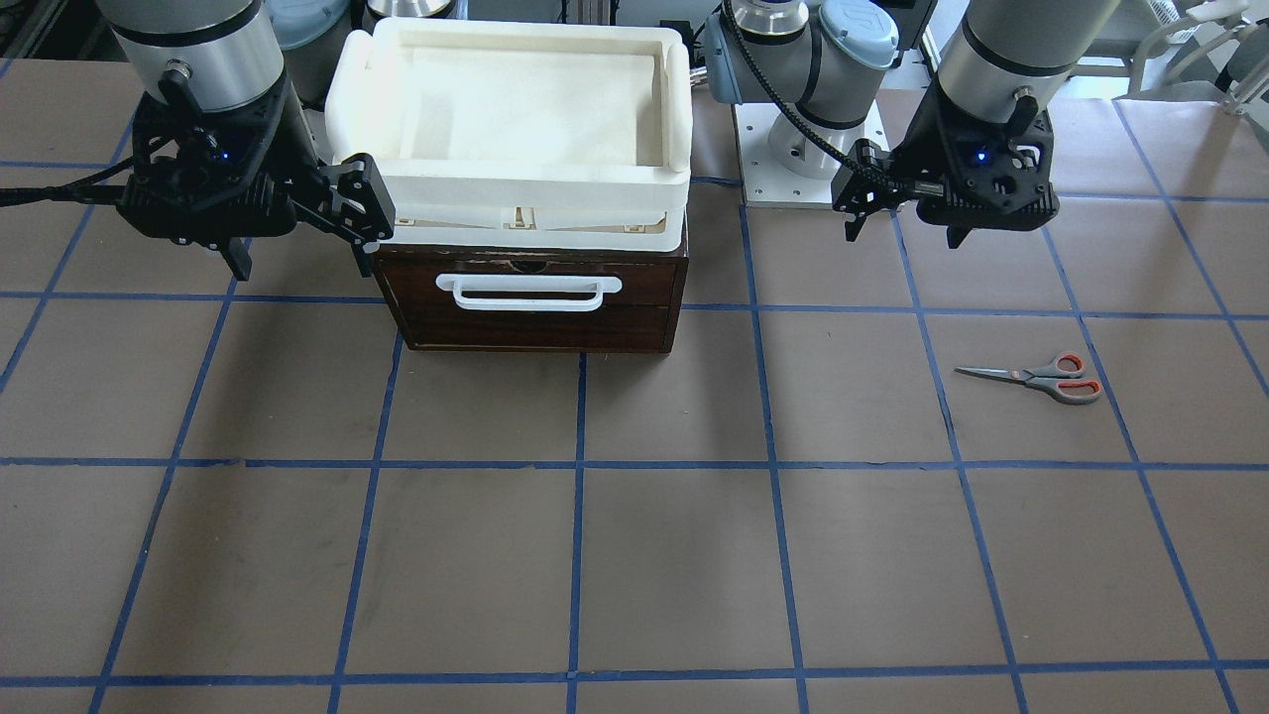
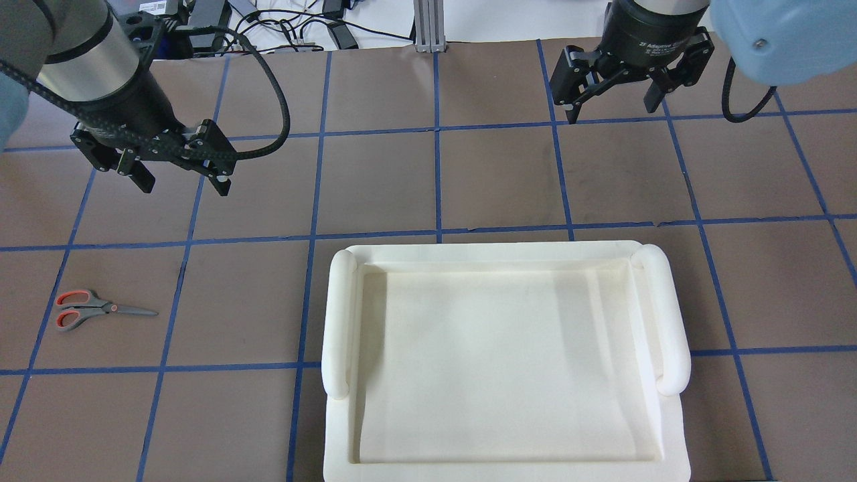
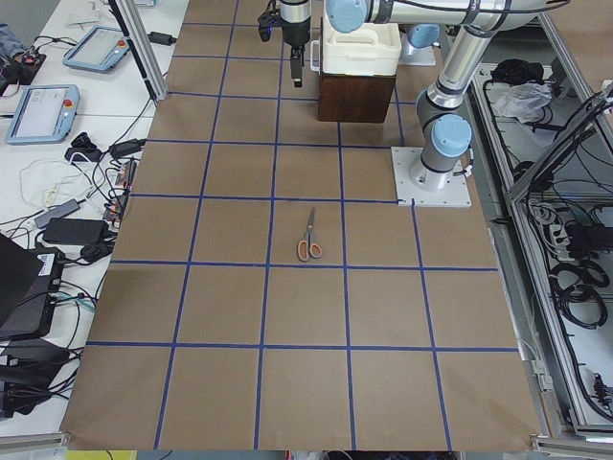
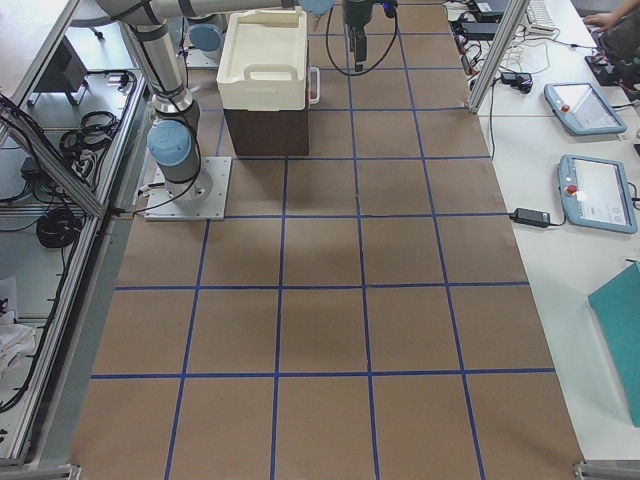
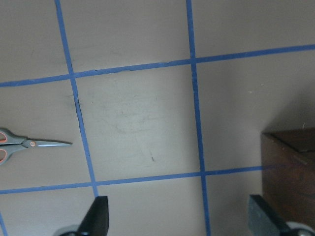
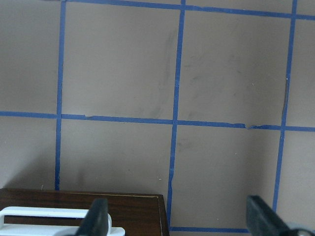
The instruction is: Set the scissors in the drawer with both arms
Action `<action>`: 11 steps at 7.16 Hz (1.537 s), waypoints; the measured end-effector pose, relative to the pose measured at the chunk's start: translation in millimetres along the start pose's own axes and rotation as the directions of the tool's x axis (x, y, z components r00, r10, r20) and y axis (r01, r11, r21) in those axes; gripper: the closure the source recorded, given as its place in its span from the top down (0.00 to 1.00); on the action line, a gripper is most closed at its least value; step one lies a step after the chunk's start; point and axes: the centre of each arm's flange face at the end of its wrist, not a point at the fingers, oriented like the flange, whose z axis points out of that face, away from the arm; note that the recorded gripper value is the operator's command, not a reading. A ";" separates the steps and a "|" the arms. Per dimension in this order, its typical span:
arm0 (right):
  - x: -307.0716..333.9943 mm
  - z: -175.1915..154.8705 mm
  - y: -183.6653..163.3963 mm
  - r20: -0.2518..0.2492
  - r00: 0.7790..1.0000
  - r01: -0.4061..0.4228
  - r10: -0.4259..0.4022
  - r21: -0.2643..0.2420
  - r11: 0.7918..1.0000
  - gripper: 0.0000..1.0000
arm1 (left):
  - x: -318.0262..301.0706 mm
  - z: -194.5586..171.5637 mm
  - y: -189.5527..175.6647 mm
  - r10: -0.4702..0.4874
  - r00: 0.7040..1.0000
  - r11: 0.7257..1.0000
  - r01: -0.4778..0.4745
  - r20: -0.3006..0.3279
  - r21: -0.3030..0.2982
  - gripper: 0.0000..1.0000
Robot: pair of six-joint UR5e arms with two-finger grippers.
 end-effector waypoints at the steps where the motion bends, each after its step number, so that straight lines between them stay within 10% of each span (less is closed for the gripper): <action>1: 0.1 2.9 -1.7 0.003 0.991 -0.135 0.135 -0.006 0.991 1.00 | -20.7 15.6 7.0 0.123 0.992 0.992 -0.122 0.013 -0.038 1.00; 3: -8.5 24.2 -11.0 -0.010 0.883 -0.469 0.469 -0.047 0.882 1.00 | -81.8 54.2 19.2 0.399 0.916 0.912 -0.401 -0.035 -0.087 1.00; 5: -42.2 51.1 -18.3 -0.043 0.750 -0.661 0.660 -0.065 0.748 1.00 | -167.6 107.2 39.0 0.708 0.702 0.699 -0.712 -0.079 -0.061 1.00; 8: -110.2 95.6 -22.4 -0.080 0.556 -0.831 0.828 -0.063 0.552 1.00 | -232.9 159.8 44.7 0.922 0.372 0.367 -0.928 -0.105 -0.066 1.00; 11: -150.0 140.7 -20.6 -0.162 0.386 -0.923 0.908 -0.062 0.381 1.00 | -289.5 227.3 65.9 0.966 0.254 0.252 -0.966 -0.039 -0.057 1.00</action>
